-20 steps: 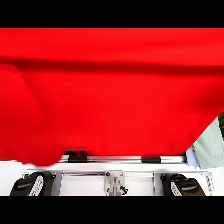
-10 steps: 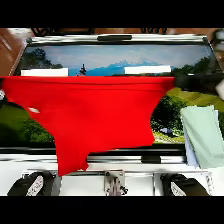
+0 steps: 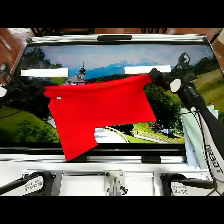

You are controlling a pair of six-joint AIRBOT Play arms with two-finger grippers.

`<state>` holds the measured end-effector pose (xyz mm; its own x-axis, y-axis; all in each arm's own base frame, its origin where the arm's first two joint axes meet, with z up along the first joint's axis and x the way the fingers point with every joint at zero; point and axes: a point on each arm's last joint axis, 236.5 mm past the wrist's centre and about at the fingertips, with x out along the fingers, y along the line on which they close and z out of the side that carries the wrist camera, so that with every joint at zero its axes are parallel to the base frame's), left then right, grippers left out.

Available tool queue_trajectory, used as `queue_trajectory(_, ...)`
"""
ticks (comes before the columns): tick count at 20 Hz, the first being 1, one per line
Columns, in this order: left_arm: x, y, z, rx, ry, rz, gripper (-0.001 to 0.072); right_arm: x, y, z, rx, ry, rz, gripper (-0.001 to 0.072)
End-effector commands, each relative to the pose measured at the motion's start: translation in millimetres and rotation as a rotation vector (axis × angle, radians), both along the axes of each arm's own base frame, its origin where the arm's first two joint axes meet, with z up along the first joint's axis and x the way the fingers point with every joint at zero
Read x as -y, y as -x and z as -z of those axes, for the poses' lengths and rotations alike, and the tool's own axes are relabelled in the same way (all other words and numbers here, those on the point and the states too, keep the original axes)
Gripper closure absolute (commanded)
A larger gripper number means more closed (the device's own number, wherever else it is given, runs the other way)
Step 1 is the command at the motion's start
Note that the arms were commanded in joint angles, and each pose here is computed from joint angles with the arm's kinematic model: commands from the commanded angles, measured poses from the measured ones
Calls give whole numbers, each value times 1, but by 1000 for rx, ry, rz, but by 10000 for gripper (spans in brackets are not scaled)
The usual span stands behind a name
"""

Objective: Fold the shirts.

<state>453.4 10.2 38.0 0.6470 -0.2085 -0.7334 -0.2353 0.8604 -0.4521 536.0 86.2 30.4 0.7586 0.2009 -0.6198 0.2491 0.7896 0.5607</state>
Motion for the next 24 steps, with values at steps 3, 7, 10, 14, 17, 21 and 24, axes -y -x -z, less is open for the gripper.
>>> queue_trajectory(3, 39, 17, 61, -199, 84, 89, 370, -6, 10, 44, -130, -41, -3, 209)
queue_trajectory(7, -6, 70, 46, -412, 106, 154, 23, 34, 26, -13, -102, 112, -134, 139)
queue_trajectory(10, -30, 127, 43, -578, 207, 193, 45, 77, 75, -14, -270, 159, -225, 140)
queue_trajectory(14, -14, 176, 87, -709, 314, 192, 179, 102, 131, 18, -515, 106, -314, 140)
queue_trajectory(17, 7, 176, 119, -672, 348, 158, 179, 100, 137, 27, -554, 90, -335, 140)
queue_trajectory(21, 19, 159, 136, -608, 325, 136, 179, 94, 128, 30, -530, 70, -329, 140)
queue_trajectory(24, 26, 147, 139, -569, 281, 151, 182, 94, 127, 33, -532, 66, -325, 140)
